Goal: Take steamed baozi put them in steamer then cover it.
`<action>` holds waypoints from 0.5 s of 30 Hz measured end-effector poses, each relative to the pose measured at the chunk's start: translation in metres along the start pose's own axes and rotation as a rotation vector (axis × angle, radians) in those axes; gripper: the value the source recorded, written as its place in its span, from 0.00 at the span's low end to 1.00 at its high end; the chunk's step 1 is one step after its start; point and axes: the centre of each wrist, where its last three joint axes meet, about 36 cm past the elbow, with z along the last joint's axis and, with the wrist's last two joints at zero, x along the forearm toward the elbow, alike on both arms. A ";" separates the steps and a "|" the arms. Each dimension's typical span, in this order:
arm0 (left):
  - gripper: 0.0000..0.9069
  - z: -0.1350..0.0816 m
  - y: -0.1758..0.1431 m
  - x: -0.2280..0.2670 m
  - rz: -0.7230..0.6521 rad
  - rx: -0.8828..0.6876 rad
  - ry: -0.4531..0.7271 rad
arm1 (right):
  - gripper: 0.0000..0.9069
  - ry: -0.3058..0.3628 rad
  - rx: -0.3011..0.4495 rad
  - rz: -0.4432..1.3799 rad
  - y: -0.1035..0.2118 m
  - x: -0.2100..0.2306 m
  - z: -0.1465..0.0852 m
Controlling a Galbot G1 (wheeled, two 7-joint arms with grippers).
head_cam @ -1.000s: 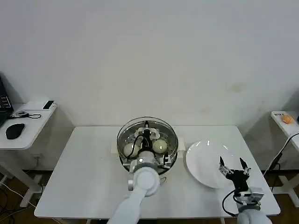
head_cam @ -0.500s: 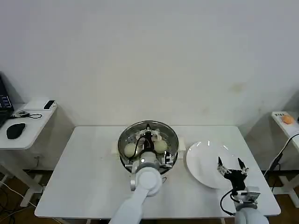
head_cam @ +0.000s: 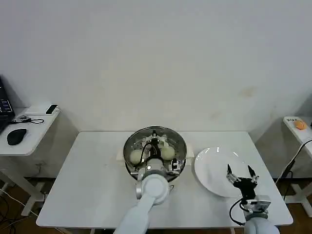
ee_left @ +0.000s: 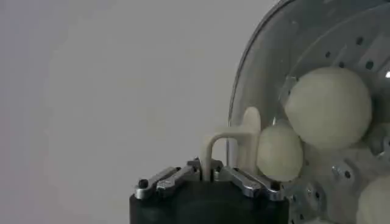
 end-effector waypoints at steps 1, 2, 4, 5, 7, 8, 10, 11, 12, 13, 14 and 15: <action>0.66 0.000 0.000 0.000 0.001 0.003 -0.001 | 1.00 0.001 0.000 0.000 0.000 0.000 0.000; 1.00 0.000 -0.001 0.001 0.002 0.006 -0.002 | 1.00 0.001 0.000 0.000 0.001 0.000 0.001; 1.00 0.000 -0.002 0.002 0.002 0.010 -0.005 | 1.00 0.001 0.000 0.000 0.001 0.000 0.001; 1.00 0.000 -0.001 0.002 0.005 0.015 -0.008 | 1.00 0.001 0.000 -0.001 0.001 0.000 0.001; 1.00 0.000 -0.002 0.003 0.010 0.021 -0.015 | 1.00 0.001 0.001 -0.001 0.000 0.000 0.001; 1.00 0.000 -0.002 0.003 0.013 0.024 -0.019 | 1.00 0.001 0.002 0.000 0.000 0.000 0.001; 1.00 0.001 0.000 0.004 0.015 0.033 -0.021 | 1.00 0.003 0.001 0.000 0.000 -0.001 0.001; 1.00 0.001 0.000 0.005 0.015 0.037 -0.023 | 1.00 0.003 0.001 0.000 0.000 -0.001 0.001; 1.00 0.001 0.001 0.006 0.014 0.041 -0.024 | 1.00 0.003 0.001 0.000 0.000 -0.001 0.002; 1.00 0.002 0.001 0.007 0.013 0.046 -0.026 | 1.00 0.004 0.002 0.000 0.000 -0.001 0.002; 1.00 0.002 0.002 0.008 0.013 0.050 -0.027 | 1.00 0.004 0.002 0.000 0.000 -0.001 0.002; 1.00 0.002 0.003 0.009 0.012 0.054 -0.029 | 1.00 0.005 0.002 0.000 0.000 -0.001 0.002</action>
